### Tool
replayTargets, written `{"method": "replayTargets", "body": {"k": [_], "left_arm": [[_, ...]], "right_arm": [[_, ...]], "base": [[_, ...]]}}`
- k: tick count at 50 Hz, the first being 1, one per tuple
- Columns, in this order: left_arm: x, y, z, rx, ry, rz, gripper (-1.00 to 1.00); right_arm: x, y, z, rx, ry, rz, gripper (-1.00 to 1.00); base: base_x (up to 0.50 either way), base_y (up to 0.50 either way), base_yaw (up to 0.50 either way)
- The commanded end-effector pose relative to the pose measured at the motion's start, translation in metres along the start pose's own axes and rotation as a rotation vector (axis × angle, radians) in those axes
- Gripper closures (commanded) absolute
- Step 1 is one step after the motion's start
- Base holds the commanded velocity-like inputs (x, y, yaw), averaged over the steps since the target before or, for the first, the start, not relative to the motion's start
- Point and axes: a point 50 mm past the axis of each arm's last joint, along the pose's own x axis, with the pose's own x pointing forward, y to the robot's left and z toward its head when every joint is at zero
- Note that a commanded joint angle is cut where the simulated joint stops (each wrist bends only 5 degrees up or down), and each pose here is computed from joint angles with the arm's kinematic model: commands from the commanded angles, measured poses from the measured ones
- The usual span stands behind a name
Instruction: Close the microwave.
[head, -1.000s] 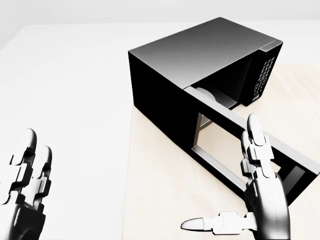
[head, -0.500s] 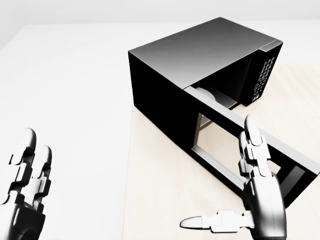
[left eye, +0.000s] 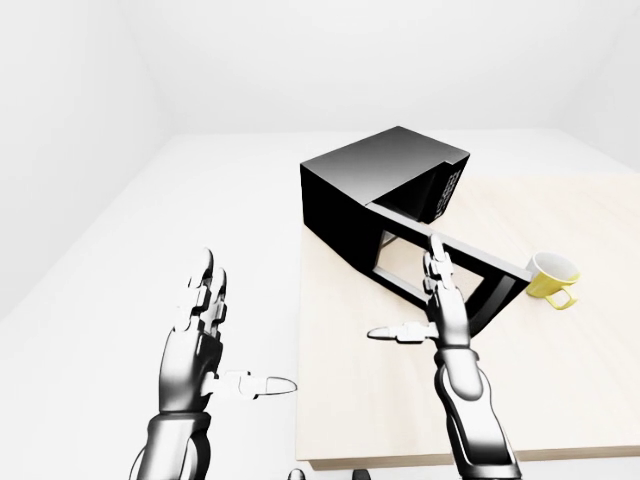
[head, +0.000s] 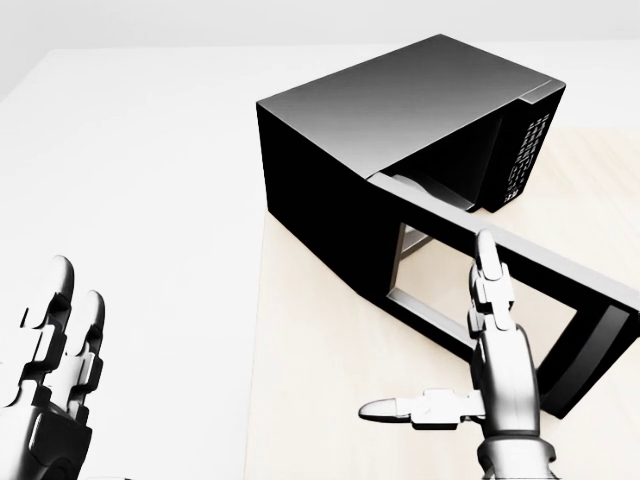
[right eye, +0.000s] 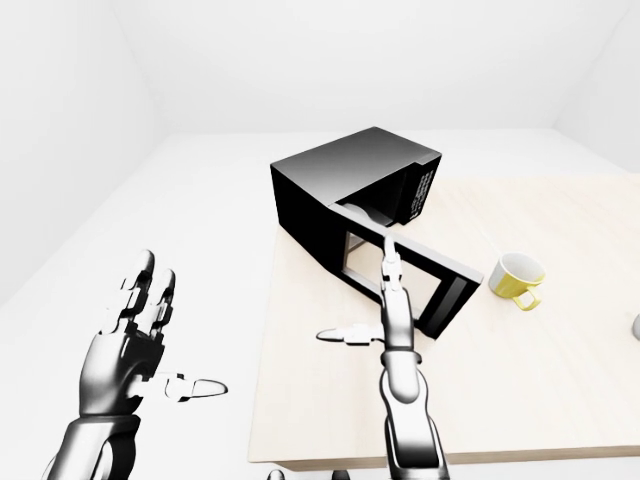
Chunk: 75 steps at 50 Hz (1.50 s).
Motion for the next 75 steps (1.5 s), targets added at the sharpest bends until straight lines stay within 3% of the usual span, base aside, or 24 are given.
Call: {"method": "replayTargets", "body": {"k": [1,43,51,75], "left_arm": [[0.0,0.0,0.0,0.0,-0.001,-0.001,-1.0],[0.004,-0.003,-0.006,0.007,0.012,-0.008,-1.0],[0.004,-0.003,-0.006,0.009,0.013,-0.008,-1.0],[0.004,-0.003,-0.006,0.014,0.012,-0.01,-1.0]], "right_arm": [[0.011,0.003,-0.026,0.001,0.09,-0.002,-1.0],[0.052,-0.006,-0.072,-0.04,0.302,-0.068,-1.0],[0.06,-0.005,-0.063,-0.035,0.262,-0.068,-1.0],[0.122,0.009,-0.023,-0.045,0.173,-0.016,-1.0]], "base": [[0.0,0.0,0.0],[0.0,0.0,0.0],[0.0,0.0,0.0],[0.0,0.0,0.0]]}}
